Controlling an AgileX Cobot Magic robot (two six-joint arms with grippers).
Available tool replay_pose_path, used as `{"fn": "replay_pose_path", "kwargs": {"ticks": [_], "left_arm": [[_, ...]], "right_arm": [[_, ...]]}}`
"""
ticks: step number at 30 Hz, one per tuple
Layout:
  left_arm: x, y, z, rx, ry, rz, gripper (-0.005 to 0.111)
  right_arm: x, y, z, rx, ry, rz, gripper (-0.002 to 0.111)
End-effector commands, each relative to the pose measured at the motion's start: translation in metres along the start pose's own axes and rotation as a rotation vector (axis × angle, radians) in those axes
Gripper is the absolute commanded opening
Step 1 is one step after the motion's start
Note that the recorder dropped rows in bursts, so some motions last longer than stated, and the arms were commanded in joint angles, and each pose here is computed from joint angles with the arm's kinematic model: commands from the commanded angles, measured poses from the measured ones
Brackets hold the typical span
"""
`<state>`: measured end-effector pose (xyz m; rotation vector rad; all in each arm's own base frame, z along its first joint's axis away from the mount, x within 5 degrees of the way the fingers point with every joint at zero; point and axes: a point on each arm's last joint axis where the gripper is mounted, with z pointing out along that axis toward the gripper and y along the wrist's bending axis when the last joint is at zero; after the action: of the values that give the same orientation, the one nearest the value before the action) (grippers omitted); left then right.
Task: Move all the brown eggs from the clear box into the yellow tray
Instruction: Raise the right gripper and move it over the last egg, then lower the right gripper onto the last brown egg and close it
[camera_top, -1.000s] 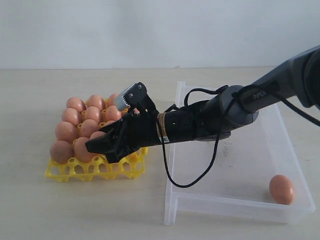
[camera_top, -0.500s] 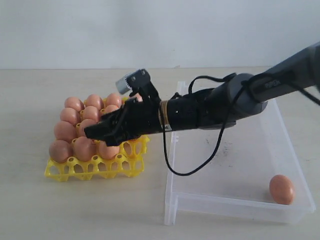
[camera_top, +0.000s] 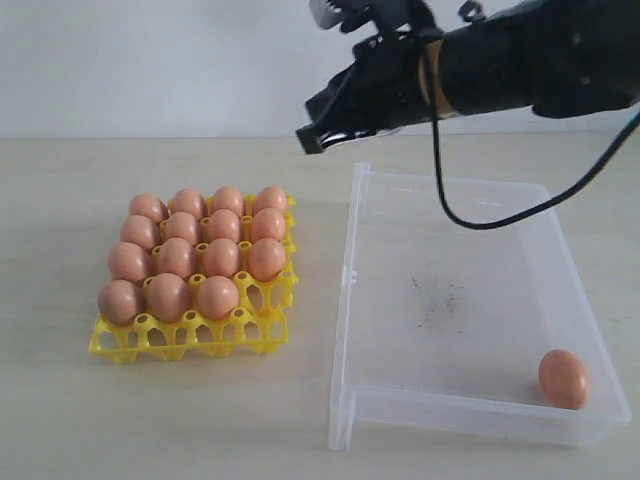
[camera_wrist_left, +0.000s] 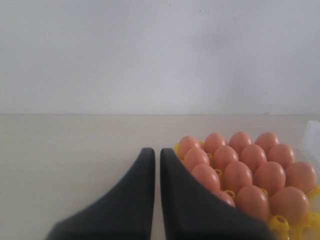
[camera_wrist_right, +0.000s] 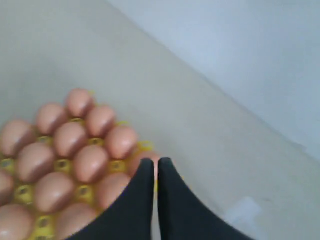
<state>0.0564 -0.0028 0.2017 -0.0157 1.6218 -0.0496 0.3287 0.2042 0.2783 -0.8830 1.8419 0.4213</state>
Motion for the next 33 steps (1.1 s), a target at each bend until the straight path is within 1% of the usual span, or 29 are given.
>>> {"fn": "replay_pose_path", "kwargs": {"ticks": [1,3,5,7,8,10,11,13,14,16,17,18,20,22,23,24,26,27,28,29,31,33], "left_arm": [[0.000,0.000,0.000,-0.005,-0.013,-0.005,0.004],[0.000,0.000,0.000,-0.005,-0.013,-0.005,0.004],[0.000,0.000,0.000,-0.005,-0.013,-0.005,0.004],[0.000,0.000,0.000,-0.005,-0.013,-0.005,0.004],[0.000,0.000,0.000,-0.005,-0.013,-0.005,0.004],[0.000,0.000,0.000,-0.005,-0.013,-0.005,0.004],[0.000,0.000,0.000,-0.005,-0.013,-0.005,0.004],[0.000,0.000,0.000,-0.005,-0.013,-0.005,0.004],[0.000,0.000,0.000,-0.005,-0.013,-0.005,0.004],[0.000,0.000,0.000,-0.005,-0.013,-0.005,0.004],[0.000,0.000,0.000,-0.005,-0.013,-0.005,0.004],[0.000,0.000,0.000,-0.005,-0.013,-0.005,0.004],[0.000,0.000,0.000,-0.005,-0.013,-0.005,0.004],[0.000,0.000,0.000,-0.005,-0.013,-0.005,0.004],[0.000,0.000,0.000,-0.005,-0.013,-0.005,0.004],[0.000,0.000,0.000,-0.005,-0.013,-0.005,0.004],[0.000,0.000,0.000,-0.005,-0.013,-0.005,0.004],[0.000,0.000,0.000,-0.005,-0.013,-0.005,0.004],[0.000,0.000,0.000,-0.005,-0.013,-0.005,0.004],[0.000,0.000,0.000,-0.005,-0.013,-0.005,0.004],[0.000,0.000,0.000,-0.005,-0.013,-0.005,0.004],[0.000,0.000,0.000,-0.005,-0.013,-0.005,0.004]], "right_arm": [[0.007,-0.026,-0.028,0.345,0.034,-0.056,0.000],[0.021,-0.035,-0.037,0.494,0.101,-0.126,0.000],[0.036,-0.045,-0.048,0.645,0.213,-0.168,0.000],[0.049,-0.054,-0.058,0.767,0.388,-0.211,0.000],[0.054,-0.056,-0.063,0.791,0.491,-0.231,0.000],[0.065,-0.054,-0.069,0.767,0.672,-0.208,0.000],[0.068,-0.051,-0.072,0.728,0.758,-0.167,0.000],[0.072,-0.043,-0.077,0.610,0.905,-0.101,0.000],[0.074,-0.037,-0.079,0.548,0.962,-0.044,0.000],[0.077,-0.027,-0.083,0.462,1.058,0.043,0.000],[0.079,-0.022,-0.085,0.425,1.094,0.089,0.000],[0.082,-0.013,-0.086,0.361,1.137,0.180,0.000],[0.083,-0.004,-0.085,0.290,1.145,0.258,0.000],[0.082,-0.004,-0.083,0.310,1.119,0.302,0.000],[0.082,-0.004,-0.083,0.314,1.114,0.308,0.002],[0.083,-0.004,-0.082,0.318,1.117,0.316,0.011],[0.090,-0.004,-0.077,0.345,1.156,0.363,0.034],[0.099,-0.003,-0.072,0.366,1.195,0.401,0.051],[0.104,-0.003,-0.068,0.380,1.218,0.424,0.056],[0.114,-0.002,-0.063,0.380,1.273,0.426,0.057],[0.127,-0.001,-0.054,0.375,1.331,0.421,0.054],[0.137,-0.001,-0.045,0.369,1.349,0.419,0.054]]}}
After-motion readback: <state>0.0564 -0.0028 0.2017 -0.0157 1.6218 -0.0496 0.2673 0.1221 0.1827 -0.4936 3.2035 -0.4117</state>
